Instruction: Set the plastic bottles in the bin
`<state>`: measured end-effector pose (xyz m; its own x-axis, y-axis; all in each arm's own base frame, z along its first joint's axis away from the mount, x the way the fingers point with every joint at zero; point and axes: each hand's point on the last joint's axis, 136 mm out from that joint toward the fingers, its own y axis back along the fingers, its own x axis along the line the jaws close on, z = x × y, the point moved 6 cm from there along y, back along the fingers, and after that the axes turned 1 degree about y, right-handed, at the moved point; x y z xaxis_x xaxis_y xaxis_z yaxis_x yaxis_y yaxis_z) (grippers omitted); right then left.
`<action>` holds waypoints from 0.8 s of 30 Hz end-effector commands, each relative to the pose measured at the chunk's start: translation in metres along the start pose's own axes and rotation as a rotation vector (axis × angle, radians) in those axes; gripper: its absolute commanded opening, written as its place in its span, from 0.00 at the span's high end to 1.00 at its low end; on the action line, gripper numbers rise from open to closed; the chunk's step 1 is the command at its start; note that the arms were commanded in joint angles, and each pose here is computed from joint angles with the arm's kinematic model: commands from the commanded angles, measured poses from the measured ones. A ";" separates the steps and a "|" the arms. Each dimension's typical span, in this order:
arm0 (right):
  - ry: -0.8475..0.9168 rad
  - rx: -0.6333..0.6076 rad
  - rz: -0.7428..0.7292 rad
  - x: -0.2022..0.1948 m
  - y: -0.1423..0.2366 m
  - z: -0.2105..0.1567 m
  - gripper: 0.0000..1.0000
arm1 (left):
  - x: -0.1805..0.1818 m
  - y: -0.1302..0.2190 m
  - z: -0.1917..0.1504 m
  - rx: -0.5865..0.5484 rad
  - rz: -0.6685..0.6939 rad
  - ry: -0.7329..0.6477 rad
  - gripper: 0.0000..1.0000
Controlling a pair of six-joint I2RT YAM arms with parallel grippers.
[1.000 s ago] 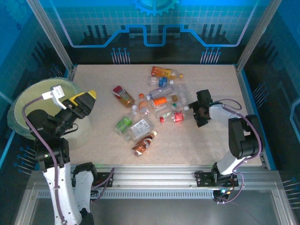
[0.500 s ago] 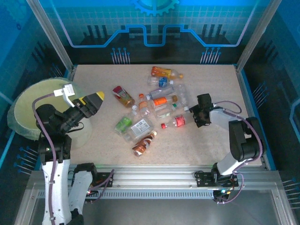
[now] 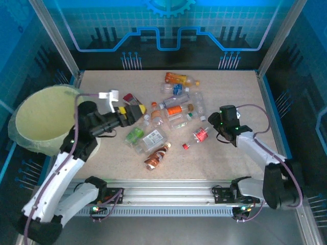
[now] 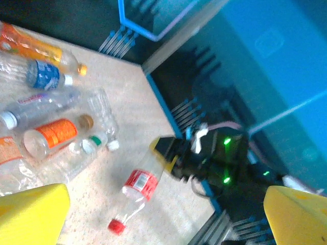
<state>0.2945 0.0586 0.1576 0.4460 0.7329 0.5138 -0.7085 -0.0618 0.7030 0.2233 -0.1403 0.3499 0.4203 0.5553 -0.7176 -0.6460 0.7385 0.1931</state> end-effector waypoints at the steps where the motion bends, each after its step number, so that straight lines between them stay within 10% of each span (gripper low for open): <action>1: 0.173 -0.063 0.125 0.029 0.023 0.004 0.62 | 0.005 -0.025 -0.016 0.049 0.091 -0.137 0.01; 16: 0.510 -0.095 0.595 0.143 0.114 0.001 0.65 | -0.018 -0.083 -0.080 0.390 -0.009 -0.404 0.01; 24: 0.528 -0.039 0.796 0.174 0.142 -0.013 0.65 | -0.026 -0.103 -0.079 0.375 -0.026 -0.432 0.01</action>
<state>0.2715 0.1705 0.3198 -0.3690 0.7696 0.5211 -0.7633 -0.5708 0.3025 0.2249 -0.2527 0.2832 0.6715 0.6122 -0.4174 -0.3905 0.7711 0.5028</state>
